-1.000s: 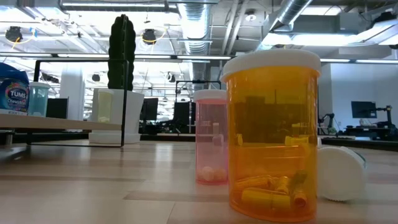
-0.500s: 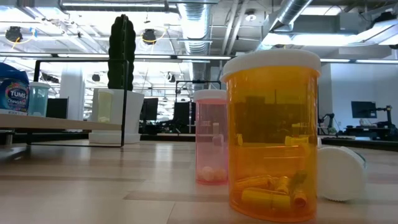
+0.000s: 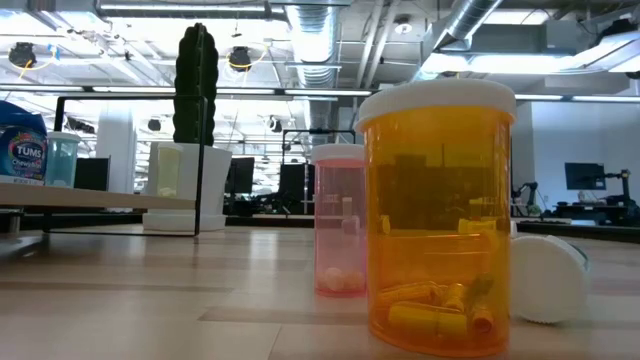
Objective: Pick and place medicine bottles onto shelf by color
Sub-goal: Put the top pink pill bottle on the shelf
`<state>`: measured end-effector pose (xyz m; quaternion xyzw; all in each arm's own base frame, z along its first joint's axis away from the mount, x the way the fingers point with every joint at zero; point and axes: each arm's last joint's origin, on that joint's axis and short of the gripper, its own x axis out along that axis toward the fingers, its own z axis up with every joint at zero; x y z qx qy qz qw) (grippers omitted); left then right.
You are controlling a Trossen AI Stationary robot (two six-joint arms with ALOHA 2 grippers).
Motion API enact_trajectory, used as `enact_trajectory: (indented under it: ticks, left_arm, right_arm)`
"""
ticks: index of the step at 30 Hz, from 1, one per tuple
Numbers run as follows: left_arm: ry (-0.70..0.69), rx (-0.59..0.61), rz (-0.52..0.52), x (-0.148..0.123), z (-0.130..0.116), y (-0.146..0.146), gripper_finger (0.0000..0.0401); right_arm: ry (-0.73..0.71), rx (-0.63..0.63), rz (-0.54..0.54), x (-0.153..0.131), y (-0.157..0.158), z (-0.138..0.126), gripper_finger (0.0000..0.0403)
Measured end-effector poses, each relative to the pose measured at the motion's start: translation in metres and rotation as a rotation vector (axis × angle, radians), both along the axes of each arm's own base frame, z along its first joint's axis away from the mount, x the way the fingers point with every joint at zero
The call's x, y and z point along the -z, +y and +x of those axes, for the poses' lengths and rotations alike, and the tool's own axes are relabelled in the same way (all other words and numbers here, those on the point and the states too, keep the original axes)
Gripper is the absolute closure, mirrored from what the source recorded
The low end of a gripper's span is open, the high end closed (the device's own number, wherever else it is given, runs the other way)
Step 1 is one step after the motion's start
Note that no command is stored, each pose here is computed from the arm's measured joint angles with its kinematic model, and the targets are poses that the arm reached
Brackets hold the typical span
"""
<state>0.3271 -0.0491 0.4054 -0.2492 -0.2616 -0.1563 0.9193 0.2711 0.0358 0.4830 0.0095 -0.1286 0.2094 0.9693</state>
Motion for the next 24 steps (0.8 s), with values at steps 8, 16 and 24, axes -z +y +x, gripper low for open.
enact_trajectory:
  ticks: [8,16,24]
  left_arm:
    - [0.28,-0.089,0.051,0.025,0.013,0.004,0.0221]
    - [0.515,-0.254,0.325,0.05,0.018,0.011,0.0225]
    - [0.61,-0.239,0.362,0.06,0.018,0.01,0.0225]
  right_arm:
    - [0.35,-0.007,0.116,0.012,-0.005,-0.036,0.0276]
    - [0.814,0.071,0.327,0.05,-0.013,-0.034,0.0276]
    - [0.911,0.156,0.376,0.069,-0.022,-0.012,0.0276]
